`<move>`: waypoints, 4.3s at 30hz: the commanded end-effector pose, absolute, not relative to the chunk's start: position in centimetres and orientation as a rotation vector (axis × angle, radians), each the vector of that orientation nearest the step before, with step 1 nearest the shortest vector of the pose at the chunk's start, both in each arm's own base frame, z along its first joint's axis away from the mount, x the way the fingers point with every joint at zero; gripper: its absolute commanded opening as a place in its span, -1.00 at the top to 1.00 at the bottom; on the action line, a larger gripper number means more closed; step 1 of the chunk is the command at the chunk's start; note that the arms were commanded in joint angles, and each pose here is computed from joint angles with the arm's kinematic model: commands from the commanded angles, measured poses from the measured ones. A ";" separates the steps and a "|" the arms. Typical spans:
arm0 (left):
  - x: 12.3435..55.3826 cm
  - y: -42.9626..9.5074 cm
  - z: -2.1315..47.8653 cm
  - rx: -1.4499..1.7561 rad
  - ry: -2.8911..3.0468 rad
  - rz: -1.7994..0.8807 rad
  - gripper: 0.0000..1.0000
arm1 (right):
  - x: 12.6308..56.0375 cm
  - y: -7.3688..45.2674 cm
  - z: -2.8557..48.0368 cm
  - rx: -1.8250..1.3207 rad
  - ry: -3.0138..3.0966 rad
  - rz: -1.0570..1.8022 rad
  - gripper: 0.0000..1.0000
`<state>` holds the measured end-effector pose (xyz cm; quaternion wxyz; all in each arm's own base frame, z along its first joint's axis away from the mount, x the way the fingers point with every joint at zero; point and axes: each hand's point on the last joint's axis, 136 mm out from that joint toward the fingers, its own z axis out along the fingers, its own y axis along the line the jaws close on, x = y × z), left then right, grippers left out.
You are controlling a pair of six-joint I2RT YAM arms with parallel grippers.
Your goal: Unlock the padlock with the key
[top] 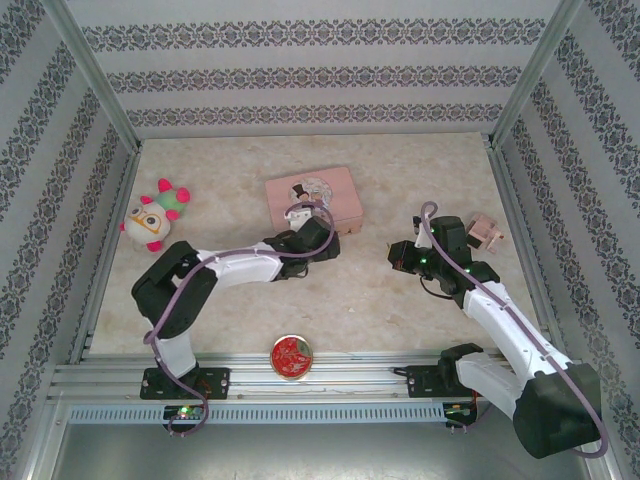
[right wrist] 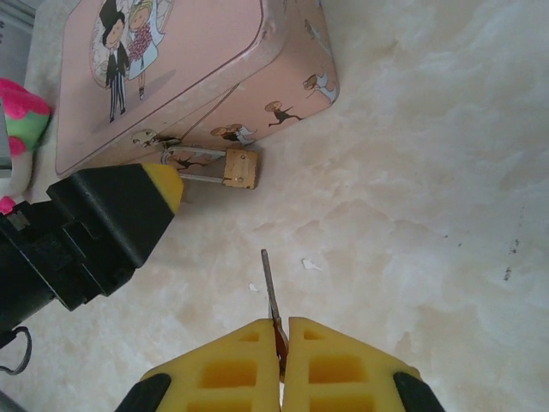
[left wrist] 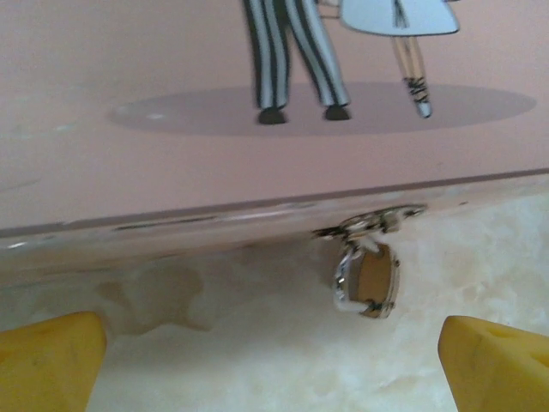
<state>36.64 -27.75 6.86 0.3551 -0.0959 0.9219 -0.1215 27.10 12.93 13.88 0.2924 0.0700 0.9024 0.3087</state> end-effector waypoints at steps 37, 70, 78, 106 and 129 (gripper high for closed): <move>37.8 -29.4 4.8 -0.107 2.459 -0.158 -0.56 | 28.6 12.4 15.5 0.174 2.339 0.775 1.00; 40.7 -27.9 2.0 -0.026 2.470 -0.020 0.12 | 29.1 12.6 15.0 0.180 2.342 0.785 1.00; 41.1 -28.1 1.6 0.001 2.465 -0.018 0.23 | 28.9 12.5 14.4 0.192 2.353 0.778 1.00; 38.8 -32.6 6.1 -0.412 2.505 -0.670 0.65 | 28.4 20.0 7.6 -0.068 2.275 0.771 1.00; 39.8 -33.3 5.6 -0.612 2.480 -0.829 0.59 | 29.9 24.6 4.0 -0.114 2.227 0.893 1.00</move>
